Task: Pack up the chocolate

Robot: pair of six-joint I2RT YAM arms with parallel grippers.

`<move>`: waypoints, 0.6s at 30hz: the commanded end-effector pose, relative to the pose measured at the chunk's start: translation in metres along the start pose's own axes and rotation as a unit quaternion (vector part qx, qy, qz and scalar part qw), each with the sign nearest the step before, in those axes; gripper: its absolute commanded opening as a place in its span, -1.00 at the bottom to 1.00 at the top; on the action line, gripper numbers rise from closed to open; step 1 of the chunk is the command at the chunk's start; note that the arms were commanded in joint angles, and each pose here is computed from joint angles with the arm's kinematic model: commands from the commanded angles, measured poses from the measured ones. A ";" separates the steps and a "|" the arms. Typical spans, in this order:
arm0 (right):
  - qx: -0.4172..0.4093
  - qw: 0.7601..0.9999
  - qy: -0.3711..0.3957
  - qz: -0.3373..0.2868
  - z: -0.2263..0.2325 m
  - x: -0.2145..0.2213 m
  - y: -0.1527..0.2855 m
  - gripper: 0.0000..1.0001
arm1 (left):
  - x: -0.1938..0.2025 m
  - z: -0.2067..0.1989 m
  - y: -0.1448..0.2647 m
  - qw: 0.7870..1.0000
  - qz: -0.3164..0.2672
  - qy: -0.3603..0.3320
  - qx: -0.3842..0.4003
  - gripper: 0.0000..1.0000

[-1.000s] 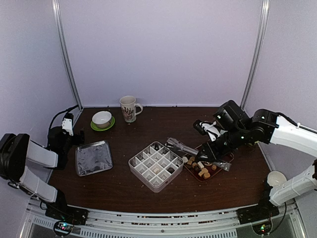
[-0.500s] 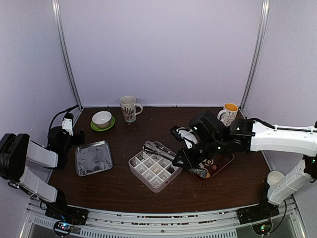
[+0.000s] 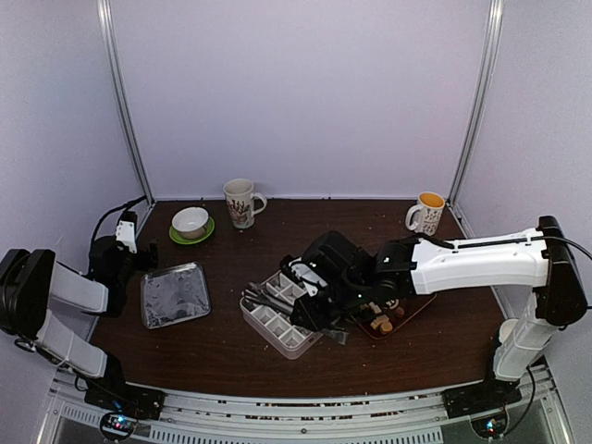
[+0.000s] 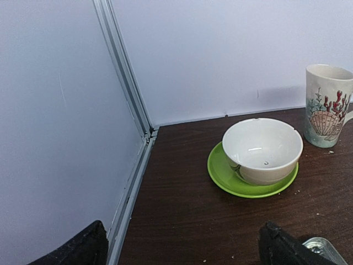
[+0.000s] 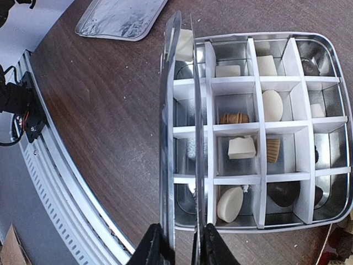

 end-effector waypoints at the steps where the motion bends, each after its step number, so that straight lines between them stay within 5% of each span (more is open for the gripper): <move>1: 0.029 0.999 0.013 -0.025 0.000 -0.018 0.002 -0.51 | -0.014 0.002 -0.004 1.000 -0.027 0.007 -0.004 0.96; 18: 0.031 0.999 0.030 -0.021 0.001 -0.017 0.005 -0.31 | -0.014 0.002 -0.004 1.000 -0.028 0.008 -0.004 0.96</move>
Point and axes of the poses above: each gripper's point midway between its finger pads, its own y axis back along the fingers, its own z axis along the line the jaws close on, x = y × z, the point moved 6 cm from there along y, back along the fingers, and after that the axes turned 14 degrees about y, right-handed, at the moved point
